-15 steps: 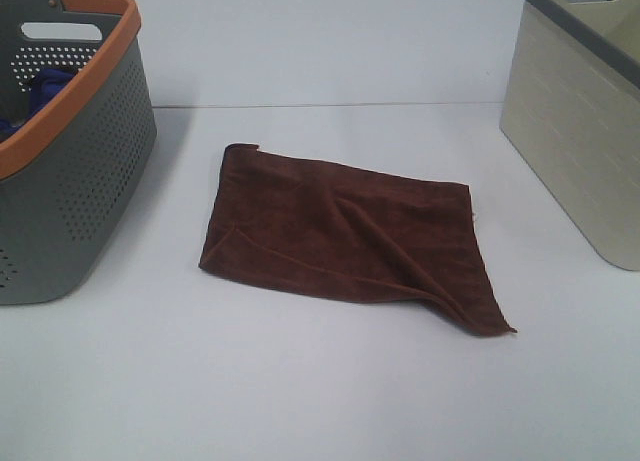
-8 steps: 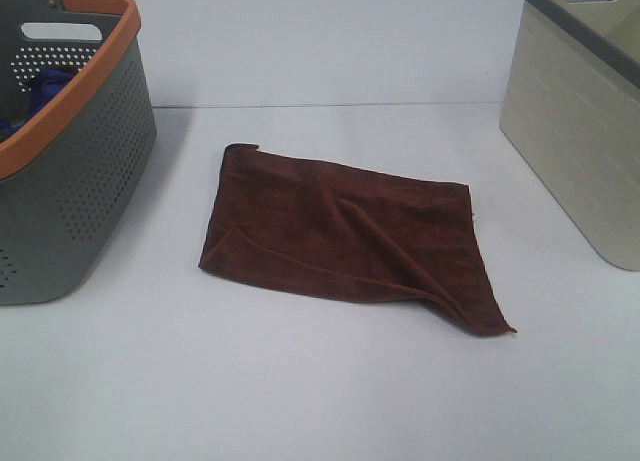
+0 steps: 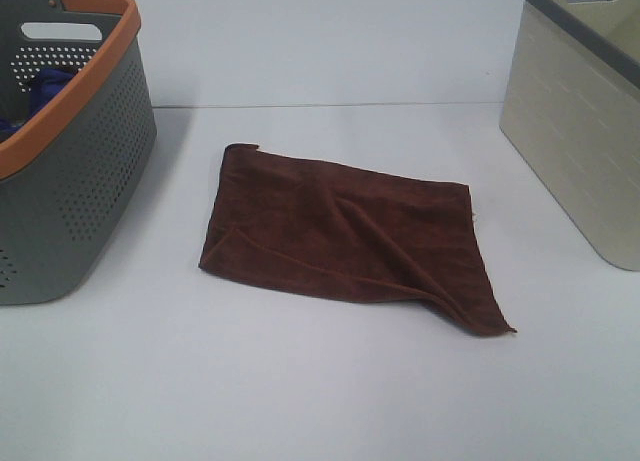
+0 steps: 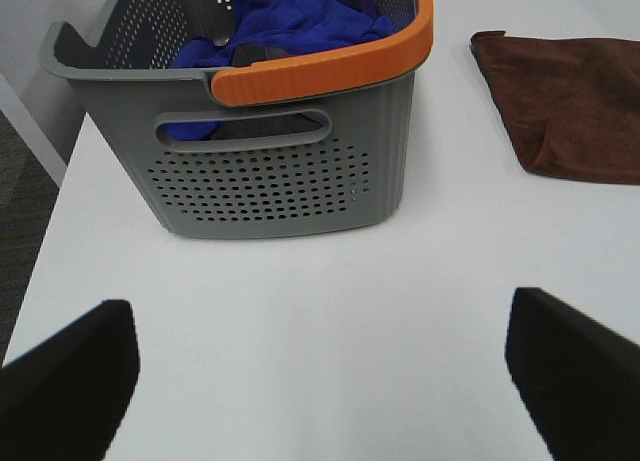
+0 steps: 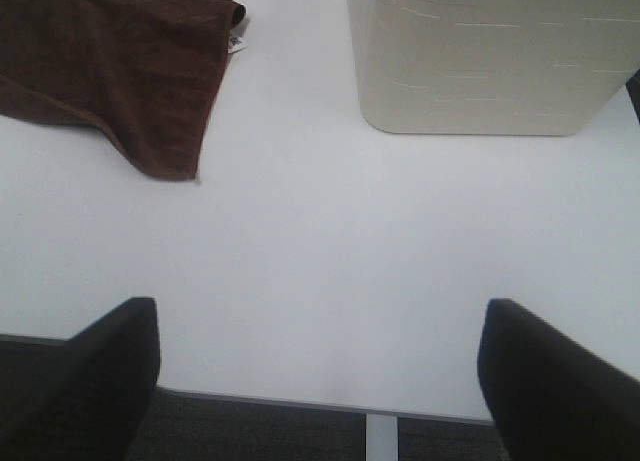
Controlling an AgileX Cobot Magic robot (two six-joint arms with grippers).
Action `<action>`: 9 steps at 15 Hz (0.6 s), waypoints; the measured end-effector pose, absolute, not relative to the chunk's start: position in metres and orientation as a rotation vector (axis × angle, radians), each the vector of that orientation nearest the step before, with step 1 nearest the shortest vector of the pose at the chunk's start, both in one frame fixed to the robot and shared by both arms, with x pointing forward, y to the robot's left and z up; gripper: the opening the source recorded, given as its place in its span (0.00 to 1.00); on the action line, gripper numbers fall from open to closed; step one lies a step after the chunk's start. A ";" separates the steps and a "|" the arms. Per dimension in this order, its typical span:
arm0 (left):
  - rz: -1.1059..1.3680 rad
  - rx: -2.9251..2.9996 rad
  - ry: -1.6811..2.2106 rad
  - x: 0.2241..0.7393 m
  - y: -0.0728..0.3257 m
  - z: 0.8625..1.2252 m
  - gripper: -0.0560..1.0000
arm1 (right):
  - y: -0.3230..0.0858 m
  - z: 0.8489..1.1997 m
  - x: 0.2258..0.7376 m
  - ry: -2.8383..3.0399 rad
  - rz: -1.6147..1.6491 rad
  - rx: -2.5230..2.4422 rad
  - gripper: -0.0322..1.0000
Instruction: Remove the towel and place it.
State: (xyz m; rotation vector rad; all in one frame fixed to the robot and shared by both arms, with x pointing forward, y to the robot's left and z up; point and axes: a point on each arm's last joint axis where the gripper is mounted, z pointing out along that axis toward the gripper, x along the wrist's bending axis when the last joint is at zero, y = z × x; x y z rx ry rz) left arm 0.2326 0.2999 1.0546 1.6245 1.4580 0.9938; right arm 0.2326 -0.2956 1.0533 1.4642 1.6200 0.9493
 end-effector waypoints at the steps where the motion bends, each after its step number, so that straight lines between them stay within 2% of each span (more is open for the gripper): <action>1: 0.994 1.625 1.458 0.233 0.300 1.055 0.95 | -0.296 1.053 0.233 1.618 0.942 1.463 0.77; 9: 0.993 1.623 1.459 0.233 0.300 1.055 0.95 | -0.296 1.053 0.233 1.618 0.941 1.463 0.77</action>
